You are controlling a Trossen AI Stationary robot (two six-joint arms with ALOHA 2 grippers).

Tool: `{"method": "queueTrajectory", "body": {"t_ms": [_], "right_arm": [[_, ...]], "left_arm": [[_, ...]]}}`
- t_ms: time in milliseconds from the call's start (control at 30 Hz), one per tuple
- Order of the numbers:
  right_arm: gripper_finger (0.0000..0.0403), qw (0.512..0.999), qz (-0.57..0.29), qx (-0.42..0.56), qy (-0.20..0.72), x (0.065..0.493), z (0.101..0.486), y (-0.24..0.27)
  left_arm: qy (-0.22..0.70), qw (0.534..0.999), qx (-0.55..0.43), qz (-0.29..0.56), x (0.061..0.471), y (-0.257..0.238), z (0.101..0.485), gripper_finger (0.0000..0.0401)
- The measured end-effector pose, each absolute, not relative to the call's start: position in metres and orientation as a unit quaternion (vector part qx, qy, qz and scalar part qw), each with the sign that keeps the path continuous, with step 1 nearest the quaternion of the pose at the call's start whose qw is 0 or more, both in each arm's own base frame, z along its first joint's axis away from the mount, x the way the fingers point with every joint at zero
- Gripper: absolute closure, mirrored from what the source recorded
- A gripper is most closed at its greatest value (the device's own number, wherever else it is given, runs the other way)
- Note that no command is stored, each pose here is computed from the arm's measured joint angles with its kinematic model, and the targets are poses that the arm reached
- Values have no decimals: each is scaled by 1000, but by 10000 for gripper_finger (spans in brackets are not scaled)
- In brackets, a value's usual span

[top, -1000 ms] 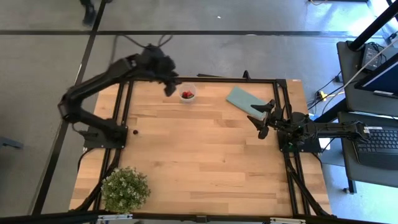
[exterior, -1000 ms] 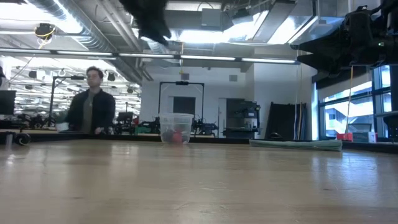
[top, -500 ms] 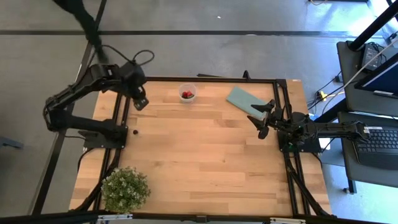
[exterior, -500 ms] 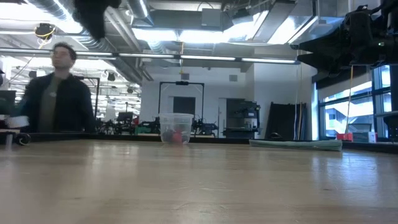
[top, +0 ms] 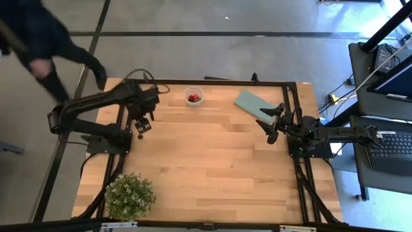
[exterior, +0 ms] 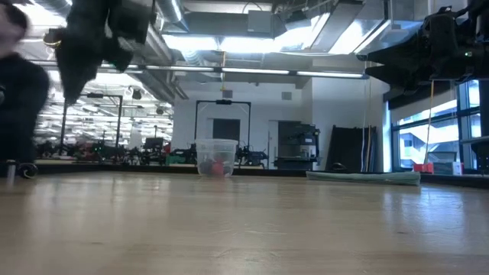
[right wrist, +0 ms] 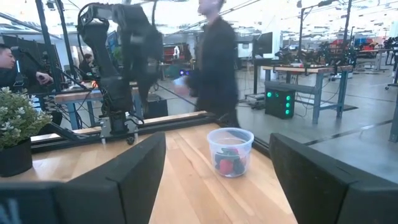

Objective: Pick and placing Produce into tupperware
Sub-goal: Put the black cherry into the transparent container

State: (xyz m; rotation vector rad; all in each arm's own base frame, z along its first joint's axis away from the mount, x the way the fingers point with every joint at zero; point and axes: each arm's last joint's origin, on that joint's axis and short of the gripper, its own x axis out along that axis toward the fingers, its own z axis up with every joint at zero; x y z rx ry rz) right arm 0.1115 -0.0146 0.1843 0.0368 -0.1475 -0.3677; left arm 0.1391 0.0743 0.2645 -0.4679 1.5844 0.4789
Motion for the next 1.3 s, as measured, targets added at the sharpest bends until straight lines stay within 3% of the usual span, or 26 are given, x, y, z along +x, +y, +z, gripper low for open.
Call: {"method": "queueTrajectory", "body": {"t_ms": [267,733,933,1133,1300], "right_arm": [[115,980,-183,7,-71,111,184,-15],[115,980,-183,7,-71,111,184,-15],[115,980,-183,7,-71,112,184,-15],[115,980,-183,8,-71,112,184,-15],[115,980,-183,8,-71,111,184,-15]], "left_arm": [[711,611,-245,248,140,71,225,183],[683,658,-222,226,159,57,217,185],[680,633,-258,264,158,54,206,192],[667,562,-336,356,143,48,178,198],[643,545,-382,379,140,46,161,208]]}}
